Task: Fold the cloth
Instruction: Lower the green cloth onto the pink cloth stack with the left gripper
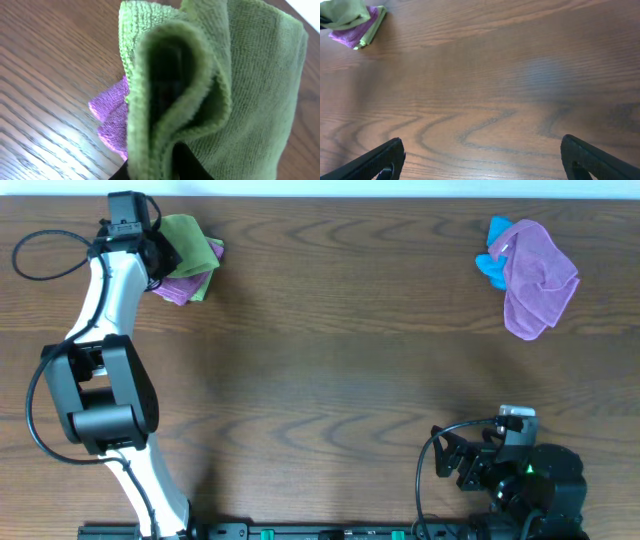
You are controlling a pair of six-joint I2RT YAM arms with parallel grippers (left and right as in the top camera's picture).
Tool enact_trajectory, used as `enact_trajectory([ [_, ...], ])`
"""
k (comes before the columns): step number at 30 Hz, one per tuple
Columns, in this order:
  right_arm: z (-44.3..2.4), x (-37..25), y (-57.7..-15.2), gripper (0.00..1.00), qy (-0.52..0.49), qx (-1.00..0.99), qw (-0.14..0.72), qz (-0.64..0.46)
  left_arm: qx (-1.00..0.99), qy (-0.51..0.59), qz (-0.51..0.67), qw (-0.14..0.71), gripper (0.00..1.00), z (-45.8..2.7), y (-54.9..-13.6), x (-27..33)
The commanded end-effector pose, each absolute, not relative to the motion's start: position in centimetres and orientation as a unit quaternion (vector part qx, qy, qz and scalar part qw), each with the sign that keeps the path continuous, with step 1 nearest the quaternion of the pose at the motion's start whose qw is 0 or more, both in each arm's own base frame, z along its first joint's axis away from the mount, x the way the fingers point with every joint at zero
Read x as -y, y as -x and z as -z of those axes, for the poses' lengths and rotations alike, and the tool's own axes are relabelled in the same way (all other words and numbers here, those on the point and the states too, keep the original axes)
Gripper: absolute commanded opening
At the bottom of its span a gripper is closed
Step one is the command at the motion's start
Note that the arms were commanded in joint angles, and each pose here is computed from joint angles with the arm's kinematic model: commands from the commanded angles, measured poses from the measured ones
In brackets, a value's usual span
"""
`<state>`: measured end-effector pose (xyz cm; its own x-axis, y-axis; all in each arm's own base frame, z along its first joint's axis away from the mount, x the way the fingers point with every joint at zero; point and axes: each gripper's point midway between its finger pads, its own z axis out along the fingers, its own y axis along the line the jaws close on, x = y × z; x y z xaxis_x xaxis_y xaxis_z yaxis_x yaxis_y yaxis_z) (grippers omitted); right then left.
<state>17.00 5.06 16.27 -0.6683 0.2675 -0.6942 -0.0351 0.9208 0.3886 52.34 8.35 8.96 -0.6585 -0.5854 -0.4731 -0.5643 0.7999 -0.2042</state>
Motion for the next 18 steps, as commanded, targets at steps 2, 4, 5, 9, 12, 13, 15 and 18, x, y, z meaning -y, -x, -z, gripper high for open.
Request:
enact_trajectory([
  [2, -16.2, -5.02, -16.96, 0.99, -0.073, -0.892, 0.402, -0.192, -0.919, 0.293, -0.001, 0.266, 0.25, -8.83, -52.38, -9.19],
  [4, -16.2, -5.02, -16.96, 0.99, -0.073, -0.892, 0.402, -0.192, -0.921, 0.288, -0.002, 0.263, 0.29, -8.77, -52.27, -9.18],
  [5, -16.2, -5.02, -16.96, 0.99, -0.073, -0.892, 0.402, -0.192, -0.921, 0.286, -0.003, 0.263, 0.31, -8.77, -52.24, -9.17],
  [9, -16.2, -5.02, -16.96, 0.99, -0.073, -0.892, 0.402, -0.192, -0.924, 0.283, -0.005, 0.259, 0.39, -8.67, -52.07, -9.15],
  [12, -16.2, -5.02, -16.96, 0.99, -0.073, -0.892, 0.402, -0.192, -0.925, 0.283, -0.005, 0.255, 0.45, -8.58, -51.92, -9.12],
  [13, -16.2, -5.02, -16.96, 0.99, -0.073, -0.892, 0.402, -0.192, -0.925, 0.281, -0.006, 0.254, 0.47, -8.57, -51.87, -9.12],
  [15, -16.2, -5.02, -16.96, 0.99, -0.073, -0.892, 0.402, -0.192, -0.928, 0.275, -0.008, 0.253, 0.5, -8.54, -51.81, -9.11],
  [18, -16.2, -5.02, -16.96, 0.99, -0.073, -0.892, 0.402, -0.192, -0.93, 0.268, -0.01, 0.252, 0.54, -8.51, -51.74, -9.15],
])
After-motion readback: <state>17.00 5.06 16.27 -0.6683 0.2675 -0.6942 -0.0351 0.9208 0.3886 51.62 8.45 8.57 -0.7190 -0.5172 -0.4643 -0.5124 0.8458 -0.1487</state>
